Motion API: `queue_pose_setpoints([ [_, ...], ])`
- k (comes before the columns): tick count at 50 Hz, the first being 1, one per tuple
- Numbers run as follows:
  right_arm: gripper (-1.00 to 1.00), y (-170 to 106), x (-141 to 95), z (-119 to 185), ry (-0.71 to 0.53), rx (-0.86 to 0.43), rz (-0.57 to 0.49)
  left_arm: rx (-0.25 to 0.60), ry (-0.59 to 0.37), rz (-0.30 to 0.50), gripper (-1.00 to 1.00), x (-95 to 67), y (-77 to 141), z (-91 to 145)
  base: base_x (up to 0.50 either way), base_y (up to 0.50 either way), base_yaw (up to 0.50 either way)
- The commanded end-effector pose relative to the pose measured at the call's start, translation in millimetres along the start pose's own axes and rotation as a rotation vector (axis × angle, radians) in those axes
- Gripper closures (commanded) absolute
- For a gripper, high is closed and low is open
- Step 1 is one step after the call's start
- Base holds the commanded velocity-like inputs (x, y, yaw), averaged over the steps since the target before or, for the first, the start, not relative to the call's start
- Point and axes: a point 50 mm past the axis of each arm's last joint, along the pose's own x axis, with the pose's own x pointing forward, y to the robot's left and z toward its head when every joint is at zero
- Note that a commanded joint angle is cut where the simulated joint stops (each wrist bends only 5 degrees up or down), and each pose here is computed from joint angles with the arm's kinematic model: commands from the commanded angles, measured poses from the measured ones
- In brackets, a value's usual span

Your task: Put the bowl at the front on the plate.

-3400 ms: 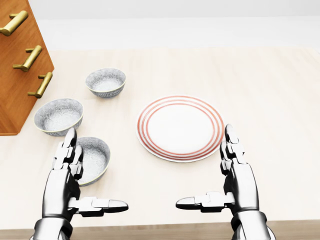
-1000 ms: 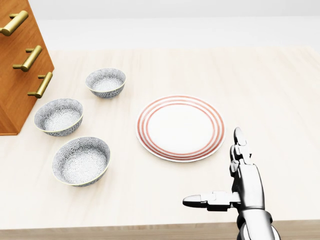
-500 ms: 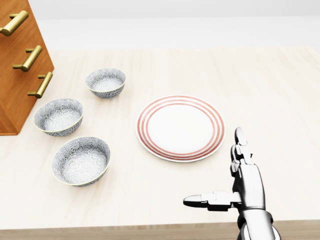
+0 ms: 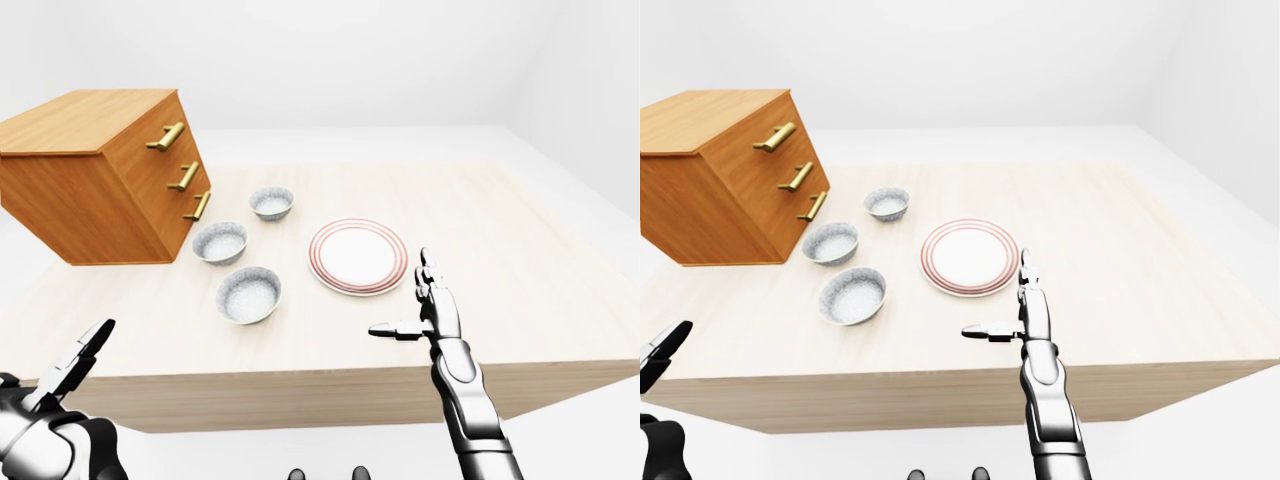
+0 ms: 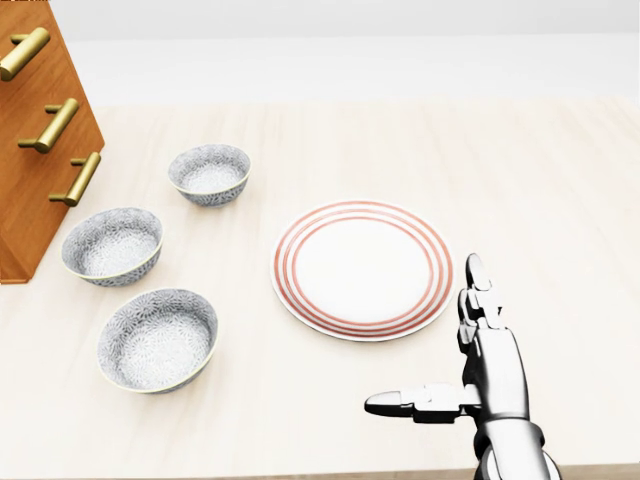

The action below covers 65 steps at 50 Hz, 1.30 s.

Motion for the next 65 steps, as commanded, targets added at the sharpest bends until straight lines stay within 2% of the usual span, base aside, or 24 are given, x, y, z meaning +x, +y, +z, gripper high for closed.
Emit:
queue_pose_setpoints([
  [1,-1.0,2,-1,2,-0.006,-0.005,0.013,-0.022,-0.004,-0.002,-1.0,2.5,-2,2,0.43,0.0,0.0],
  [7,-1.0,1,0,0,-0.006,-0.007,0.014,-0.006,0.006,-0.002,-1.0,0.4,-1,-1,0.45,0.0,0.0],
  [11,-1.0,2,0,0,-0.006,-0.007,0.018,-0.026,-0.008,-0.006,-1.0,1.8,-1,4,0.46,0.0,0.0],
  [18,-1.0,3,-1,3,-0.005,-0.01,0.021,-0.014,0.018,-0.005,-1.0,1.6,-2,-3,0.46,0.0,0.0],
  [45,-1.0,2,0,-1,-0.006,-0.008,0.019,-0.022,0.0,-0.004,-1.0,-0.7,0,2,0.46,0.0,0.0],
  [48,-1.0,2,-1,1,-0.013,-0.009,0.02,-0.029,-0.004,-0.005,-1.0,-0.3,-1,3,0.0,0.0,0.0],
  [50,-1.0,3,-1,1,-0.017,-0.011,0.023,0.01,-0.006,-0.007,-1.0,-2.0,-1,1,0.0,0.0,0.0],
  [51,-1.0,3,-1,2,-0.017,-0.011,0.022,0.006,-0.029,-0.013,-1.0,-3.0,0,7,0.0,0.0,0.0],
  [52,-1.0,2,-1,3,-0.02,-0.008,0.021,0.032,-0.001,0.007,-1.0,-2.4,-1,-3,0.0,0.0,0.0],
  [54,-1.0,2,-1,3,-0.021,-0.003,0.021,0.014,-0.035,-0.02,-1.0,-0.1,-5,6,0.0,0.0,0.0],
  [55,-1.0,2,-1,3,-0.021,-0.005,0.021,0.006,-0.011,-0.002,-1.0,1.0,-5,0,0.0,0.0,0.0],
  [56,-1.0,2,-1,3,-0.022,-0.007,0.02,-0.039,-0.011,-0.002,-1.0,2.1,-4,4,0.0,0.0,0.0],
  [59,-1.0,2,-2,4,-0.026,-0.011,0.019,-0.011,-0.006,-0.004,-1.0,2.1,-4,1,0.0,0.0,0.0],
  [65,-1.0,7,-7,12,-0.049,-0.072,0.03,-0.016,-0.013,-0.004,-1.0,-0.5,-1,4,0.0,0.0,0.0],
])
